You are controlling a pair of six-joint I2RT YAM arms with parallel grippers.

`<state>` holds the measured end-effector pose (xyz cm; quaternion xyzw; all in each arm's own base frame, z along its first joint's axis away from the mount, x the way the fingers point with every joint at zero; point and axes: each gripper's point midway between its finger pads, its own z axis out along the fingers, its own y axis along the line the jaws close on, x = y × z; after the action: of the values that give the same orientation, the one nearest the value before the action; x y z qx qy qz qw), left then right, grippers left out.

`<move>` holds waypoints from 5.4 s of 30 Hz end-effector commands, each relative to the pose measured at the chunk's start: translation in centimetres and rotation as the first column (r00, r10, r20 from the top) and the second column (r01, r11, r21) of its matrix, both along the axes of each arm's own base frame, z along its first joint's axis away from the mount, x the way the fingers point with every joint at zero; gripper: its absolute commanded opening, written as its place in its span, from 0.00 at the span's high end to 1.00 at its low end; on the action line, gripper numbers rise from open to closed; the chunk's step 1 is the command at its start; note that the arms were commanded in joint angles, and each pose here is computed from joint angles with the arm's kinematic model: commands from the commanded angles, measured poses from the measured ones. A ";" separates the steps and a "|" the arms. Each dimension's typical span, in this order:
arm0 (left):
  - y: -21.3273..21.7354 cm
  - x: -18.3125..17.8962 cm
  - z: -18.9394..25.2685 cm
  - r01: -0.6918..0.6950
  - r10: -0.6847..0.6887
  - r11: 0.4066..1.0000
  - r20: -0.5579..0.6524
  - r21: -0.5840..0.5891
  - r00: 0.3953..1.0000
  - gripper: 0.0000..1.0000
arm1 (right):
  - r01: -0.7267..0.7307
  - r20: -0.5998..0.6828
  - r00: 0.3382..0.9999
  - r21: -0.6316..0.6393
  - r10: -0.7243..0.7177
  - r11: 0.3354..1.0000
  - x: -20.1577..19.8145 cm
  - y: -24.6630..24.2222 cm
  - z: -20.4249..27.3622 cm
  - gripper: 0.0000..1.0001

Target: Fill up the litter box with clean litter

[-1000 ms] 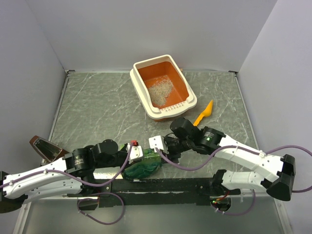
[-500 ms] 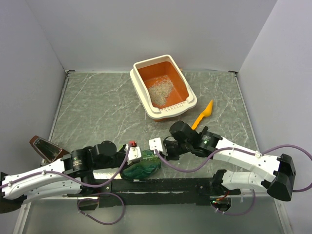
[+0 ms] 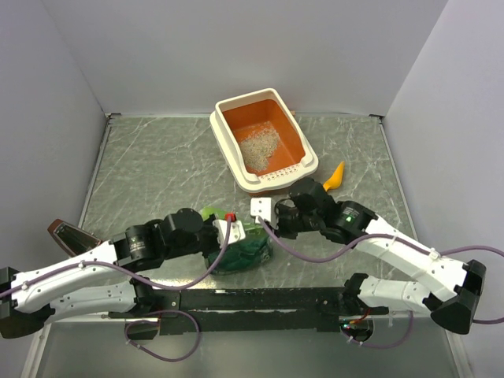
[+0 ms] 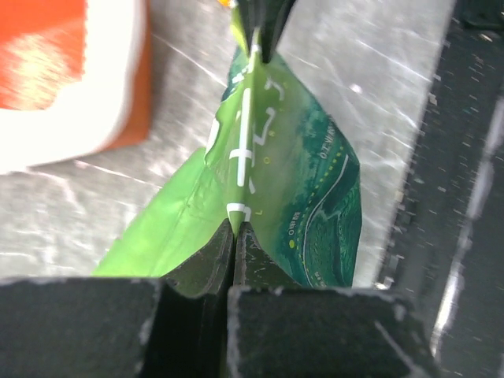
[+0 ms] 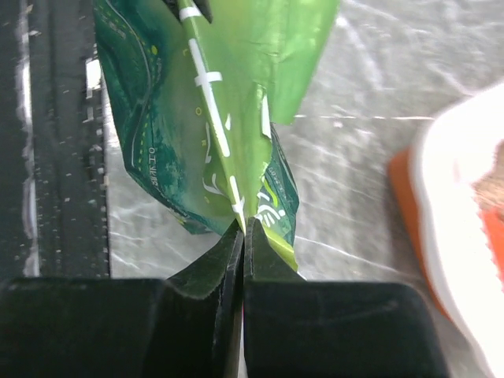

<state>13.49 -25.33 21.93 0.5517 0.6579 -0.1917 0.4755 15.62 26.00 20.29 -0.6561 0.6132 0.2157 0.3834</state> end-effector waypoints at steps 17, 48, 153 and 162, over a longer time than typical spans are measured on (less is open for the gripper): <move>-0.9 2.4 -3.1 -0.083 0.075 0.991 -0.082 -0.104 0.994 0.99 | 0.290 -0.129 0.949 0.005 -0.287 0.957 1.0 -2.4 -2.7 0.69; -0.7 2.3 -1.5 -0.095 0.085 0.978 -0.063 -0.184 0.994 0.99 | 0.901 -0.622 -0.402 -0.136 -0.672 -0.412 9.1 -22.2 -8.9 0.37; -3.5 4.4 17.6 -0.063 -0.403 0.497 -0.295 -0.865 0.866 0.46 | 0.495 -0.446 0.855 0.549 -0.265 0.673 2.3 -2.9 18.1 1.00; -3.8 5.2 16.9 -0.080 -0.376 0.525 -0.315 -0.847 0.871 0.48 | 0.466 -0.441 0.868 0.565 -0.228 0.681 2.1 -1.8 18.4 1.00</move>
<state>19.20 -29.40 37.50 0.2324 0.5492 -0.6461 0.4764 18.15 23.73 35.63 -0.2905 0.7085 0.4289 0.4792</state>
